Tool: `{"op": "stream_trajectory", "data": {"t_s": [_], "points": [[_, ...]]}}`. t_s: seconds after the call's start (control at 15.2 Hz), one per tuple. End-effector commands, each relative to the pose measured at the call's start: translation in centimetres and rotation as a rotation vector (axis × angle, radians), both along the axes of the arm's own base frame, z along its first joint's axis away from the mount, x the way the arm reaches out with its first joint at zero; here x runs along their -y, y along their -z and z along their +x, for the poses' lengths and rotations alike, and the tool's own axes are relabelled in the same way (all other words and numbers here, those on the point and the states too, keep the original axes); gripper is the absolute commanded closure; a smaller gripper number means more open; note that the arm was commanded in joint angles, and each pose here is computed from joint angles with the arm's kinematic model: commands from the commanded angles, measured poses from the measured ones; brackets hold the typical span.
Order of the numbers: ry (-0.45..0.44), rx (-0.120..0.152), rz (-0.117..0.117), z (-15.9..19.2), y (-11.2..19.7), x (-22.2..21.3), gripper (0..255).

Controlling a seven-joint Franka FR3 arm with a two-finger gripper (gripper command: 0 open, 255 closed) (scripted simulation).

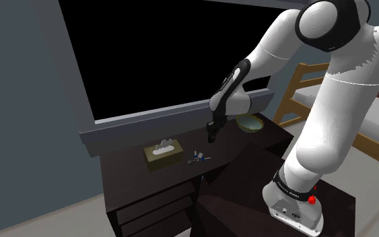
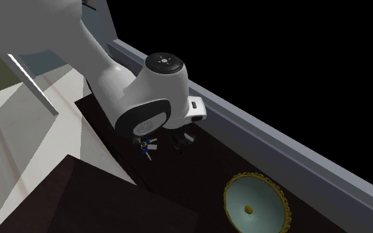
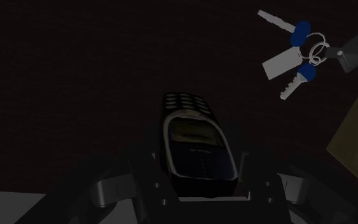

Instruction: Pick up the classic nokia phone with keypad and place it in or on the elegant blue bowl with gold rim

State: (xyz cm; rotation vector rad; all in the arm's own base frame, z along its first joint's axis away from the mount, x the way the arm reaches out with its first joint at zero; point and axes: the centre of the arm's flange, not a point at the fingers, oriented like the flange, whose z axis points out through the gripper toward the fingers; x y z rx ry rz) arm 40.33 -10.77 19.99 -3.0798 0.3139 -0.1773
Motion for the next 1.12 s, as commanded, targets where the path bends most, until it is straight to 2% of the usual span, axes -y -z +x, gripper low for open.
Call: {"op": "stream_trajectory", "data": {"t_s": [0.0, 1.06], "points": [[0.000, -0.001, 0.000, 0.0, -1.0, 0.1, 255], [0.000, -0.001, 0.000, 0.0, -9.5, 0.1, 255]]}}
